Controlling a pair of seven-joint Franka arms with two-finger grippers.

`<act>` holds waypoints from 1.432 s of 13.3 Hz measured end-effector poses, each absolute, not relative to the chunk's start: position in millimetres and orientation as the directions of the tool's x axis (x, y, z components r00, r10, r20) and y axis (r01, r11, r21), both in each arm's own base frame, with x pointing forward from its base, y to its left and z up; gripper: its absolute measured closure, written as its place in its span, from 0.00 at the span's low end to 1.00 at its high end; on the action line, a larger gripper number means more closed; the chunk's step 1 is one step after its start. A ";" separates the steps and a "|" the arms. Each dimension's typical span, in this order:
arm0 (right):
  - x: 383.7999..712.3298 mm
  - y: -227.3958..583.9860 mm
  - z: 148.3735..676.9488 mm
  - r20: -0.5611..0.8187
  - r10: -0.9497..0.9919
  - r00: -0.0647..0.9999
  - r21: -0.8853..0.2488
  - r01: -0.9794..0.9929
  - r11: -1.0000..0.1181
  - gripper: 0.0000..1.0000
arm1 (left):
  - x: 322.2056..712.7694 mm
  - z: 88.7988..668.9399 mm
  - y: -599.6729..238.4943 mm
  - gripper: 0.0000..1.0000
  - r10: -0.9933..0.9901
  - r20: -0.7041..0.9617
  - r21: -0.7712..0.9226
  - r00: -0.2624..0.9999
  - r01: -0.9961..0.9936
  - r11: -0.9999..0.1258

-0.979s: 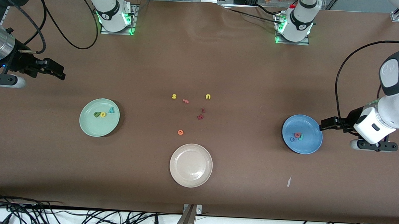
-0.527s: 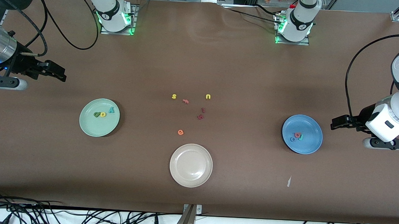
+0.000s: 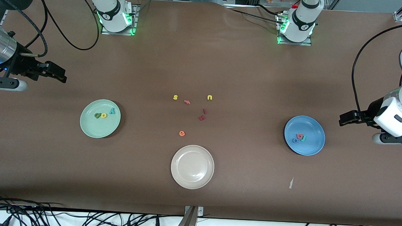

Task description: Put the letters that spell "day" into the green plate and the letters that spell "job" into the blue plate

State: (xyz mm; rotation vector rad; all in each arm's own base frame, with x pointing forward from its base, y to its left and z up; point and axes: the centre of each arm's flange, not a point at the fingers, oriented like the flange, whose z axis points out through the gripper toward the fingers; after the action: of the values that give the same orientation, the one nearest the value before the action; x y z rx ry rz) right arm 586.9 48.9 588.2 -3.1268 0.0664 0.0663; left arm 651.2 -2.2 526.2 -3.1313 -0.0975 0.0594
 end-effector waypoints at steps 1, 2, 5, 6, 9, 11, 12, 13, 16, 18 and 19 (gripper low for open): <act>587.0 49.0 588.2 -0.042 -0.042 0.998 -0.013 -0.043 -0.999 0.00 | 643.2 533.1 -4.4 0.00 0.061 -0.034 -0.017 0.998 0.060 -0.998; 587.0 49.0 588.2 -0.042 -0.042 0.998 -0.012 -0.043 -0.999 0.00 | 632.9 541.4 -6.4 0.00 0.060 -0.029 -0.024 0.998 0.060 -0.998; 587.0 48.9 588.3 -0.042 -0.042 0.998 -0.012 -0.042 -0.999 0.00 | 598.2 564.9 -8.0 0.00 0.075 -0.018 -0.031 0.997 0.075 -0.997; 587.1 49.0 588.3 -0.042 -0.042 0.998 -0.012 -0.042 -0.999 0.00 | 586.9 572.0 -9.5 0.00 0.079 -0.020 -0.032 0.997 0.078 -0.996; 587.1 48.6 588.4 -0.041 -0.042 0.998 -0.012 -0.043 -0.999 0.00 | 559.4 593.6 -10.8 0.00 0.090 -0.056 -0.013 0.994 0.090 -0.996; 587.1 48.4 588.4 -0.041 -0.042 0.998 -0.012 -0.043 -0.999 0.00 | 547.5 604.4 -4.1 0.00 0.097 -0.075 -0.013 0.992 0.096 -0.995; 587.1 48.5 588.4 -0.041 -0.042 0.998 -0.012 -0.043 -0.999 0.00 | 544.5 607.1 1.1 0.00 0.096 -0.080 -0.011 0.992 0.096 -0.995; 587.1 48.4 588.4 -0.041 -0.042 0.998 -0.012 -0.043 -0.999 0.00 | 543.2 608.7 5.3 0.00 0.096 -0.082 -0.009 0.992 0.096 -0.995; 587.2 48.5 588.4 -0.041 -0.042 0.998 -0.012 -0.042 -0.999 0.00 | 546.5 609.5 5.3 0.00 0.087 -0.080 -0.007 0.993 0.086 -0.996; 587.3 48.5 588.5 -0.040 -0.042 0.998 -0.012 -0.042 -0.999 0.00 | 552.2 609.6 3.5 0.00 0.082 -0.076 -0.006 0.994 0.082 -0.997; 587.3 48.5 588.5 -0.040 -0.042 0.998 -0.012 -0.042 -0.999 0.00 | 555.0 609.2 3.2 0.00 0.081 -0.072 -0.004 0.994 0.081 -0.997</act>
State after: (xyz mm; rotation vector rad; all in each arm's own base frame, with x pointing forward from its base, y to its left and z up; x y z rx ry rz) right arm 587.3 48.5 588.5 -3.1272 0.0658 0.0625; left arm 555.0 3.2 609.2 -3.1355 -0.1280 0.1133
